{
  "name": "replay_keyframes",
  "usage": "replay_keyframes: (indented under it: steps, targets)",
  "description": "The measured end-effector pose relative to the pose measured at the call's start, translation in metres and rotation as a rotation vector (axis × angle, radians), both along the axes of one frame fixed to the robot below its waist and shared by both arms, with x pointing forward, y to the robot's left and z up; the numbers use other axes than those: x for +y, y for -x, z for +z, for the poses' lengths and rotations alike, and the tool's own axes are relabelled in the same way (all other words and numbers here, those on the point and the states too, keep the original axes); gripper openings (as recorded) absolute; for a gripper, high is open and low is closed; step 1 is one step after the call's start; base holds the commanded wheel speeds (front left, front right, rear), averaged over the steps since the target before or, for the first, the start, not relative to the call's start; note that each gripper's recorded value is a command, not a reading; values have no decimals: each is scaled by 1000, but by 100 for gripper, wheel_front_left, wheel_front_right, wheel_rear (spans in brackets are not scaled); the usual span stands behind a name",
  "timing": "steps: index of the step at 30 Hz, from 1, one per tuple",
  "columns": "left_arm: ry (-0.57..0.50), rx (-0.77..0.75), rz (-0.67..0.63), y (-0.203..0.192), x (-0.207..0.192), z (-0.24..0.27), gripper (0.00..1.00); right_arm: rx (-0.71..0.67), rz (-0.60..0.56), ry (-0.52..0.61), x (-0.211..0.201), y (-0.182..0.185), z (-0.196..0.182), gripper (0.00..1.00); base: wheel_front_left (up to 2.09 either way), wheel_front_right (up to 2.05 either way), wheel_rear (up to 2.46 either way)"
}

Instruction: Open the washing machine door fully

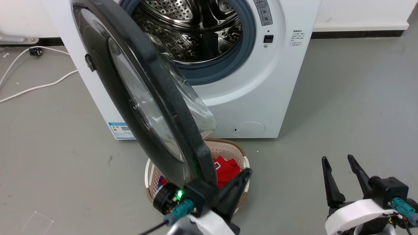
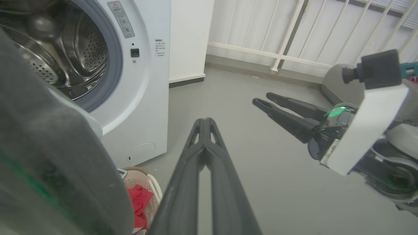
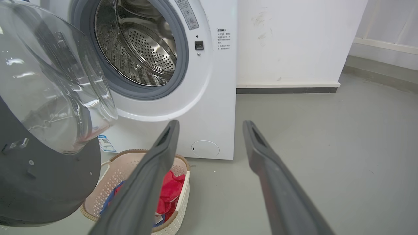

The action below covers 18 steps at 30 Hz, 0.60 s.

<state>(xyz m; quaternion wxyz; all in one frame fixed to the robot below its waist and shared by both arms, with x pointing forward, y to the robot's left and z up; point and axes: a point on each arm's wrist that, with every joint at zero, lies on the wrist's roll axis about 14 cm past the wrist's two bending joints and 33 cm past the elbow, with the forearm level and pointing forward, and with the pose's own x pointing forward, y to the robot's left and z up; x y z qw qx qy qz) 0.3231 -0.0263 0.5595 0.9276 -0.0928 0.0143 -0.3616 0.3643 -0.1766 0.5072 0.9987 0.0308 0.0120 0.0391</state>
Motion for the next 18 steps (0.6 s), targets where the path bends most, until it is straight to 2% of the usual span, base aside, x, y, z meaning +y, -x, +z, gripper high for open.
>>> replay_keyframes:
  steps: [7, 18]
  targets:
    - [-22, 11, 101, -29, 15, -11, 0, 3, 1, -1, 1, -1, -1, 100, 0, 0, 0]
    - [-49, 59, 172, -34, 35, -26, 0, -2, 2, -2, 1, -3, 0, 100, 0, 0, 0]
